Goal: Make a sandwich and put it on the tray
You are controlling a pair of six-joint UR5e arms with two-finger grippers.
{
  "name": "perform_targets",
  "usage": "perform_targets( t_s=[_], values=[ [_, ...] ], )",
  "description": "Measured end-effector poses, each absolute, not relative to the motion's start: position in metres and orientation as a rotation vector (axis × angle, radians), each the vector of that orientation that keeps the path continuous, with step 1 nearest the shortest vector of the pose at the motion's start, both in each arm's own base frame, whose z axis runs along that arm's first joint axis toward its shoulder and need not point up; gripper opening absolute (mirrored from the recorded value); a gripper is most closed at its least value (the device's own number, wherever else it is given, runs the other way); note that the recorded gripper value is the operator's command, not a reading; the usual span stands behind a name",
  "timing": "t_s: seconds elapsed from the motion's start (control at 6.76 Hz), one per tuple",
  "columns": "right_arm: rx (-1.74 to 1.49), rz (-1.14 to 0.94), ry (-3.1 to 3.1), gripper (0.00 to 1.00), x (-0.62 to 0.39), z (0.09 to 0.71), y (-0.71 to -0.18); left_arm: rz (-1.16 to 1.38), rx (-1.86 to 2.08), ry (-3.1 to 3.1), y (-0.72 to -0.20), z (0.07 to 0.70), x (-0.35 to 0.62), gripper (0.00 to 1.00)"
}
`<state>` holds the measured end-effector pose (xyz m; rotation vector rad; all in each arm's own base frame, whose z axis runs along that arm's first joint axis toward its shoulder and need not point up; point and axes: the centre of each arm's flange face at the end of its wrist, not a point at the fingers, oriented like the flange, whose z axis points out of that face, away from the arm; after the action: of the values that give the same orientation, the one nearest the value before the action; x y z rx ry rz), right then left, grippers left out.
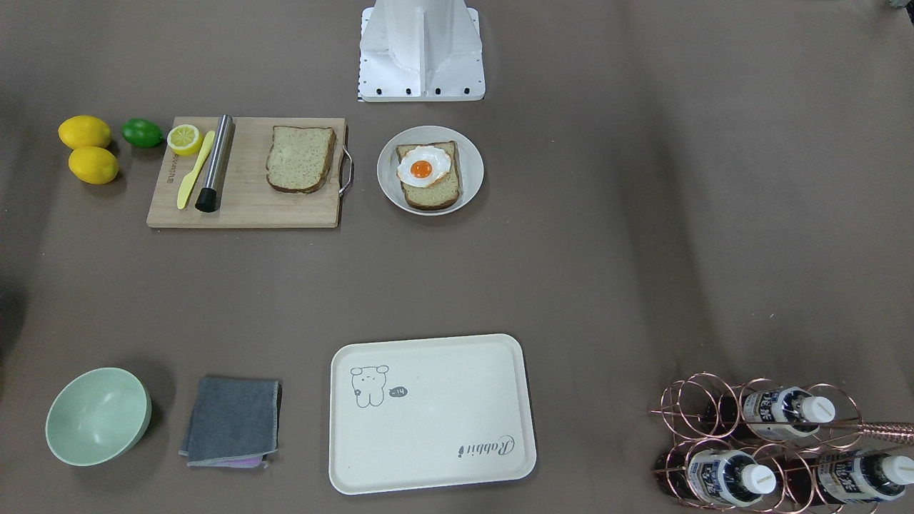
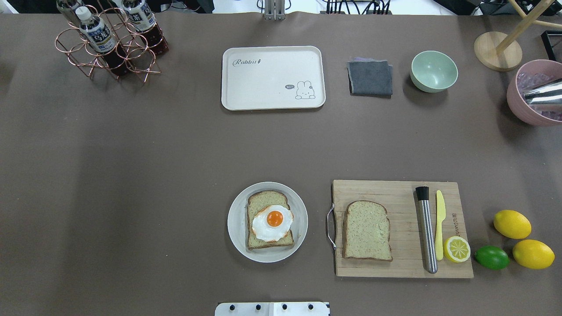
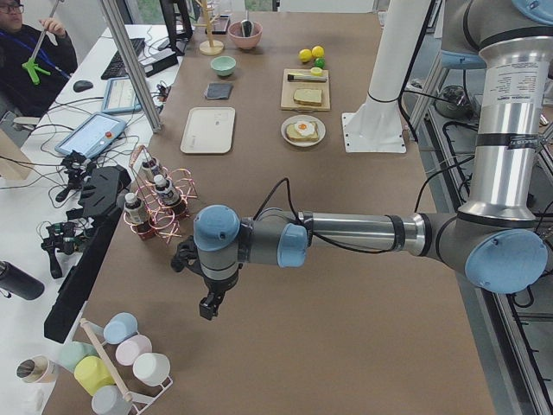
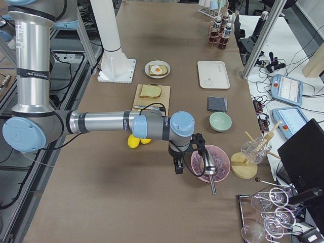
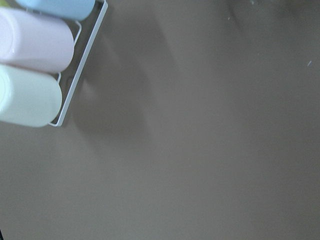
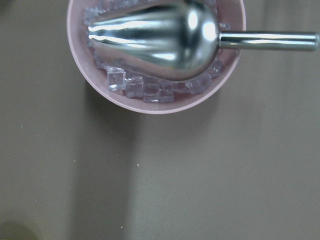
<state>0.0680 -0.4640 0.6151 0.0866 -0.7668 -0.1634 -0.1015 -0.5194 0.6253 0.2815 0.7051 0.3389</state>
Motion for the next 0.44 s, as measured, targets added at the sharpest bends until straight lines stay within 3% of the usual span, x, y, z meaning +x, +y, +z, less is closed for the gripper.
perform_targets(
  t_s=[0.44],
  values=[
    [0.174, -0.194, -0.790, 1.00, 0.066, 0.569, -0.471, 0.303, 0.354, 0.741, -0.554, 0.558, -0.079, 0.98]
  ],
)
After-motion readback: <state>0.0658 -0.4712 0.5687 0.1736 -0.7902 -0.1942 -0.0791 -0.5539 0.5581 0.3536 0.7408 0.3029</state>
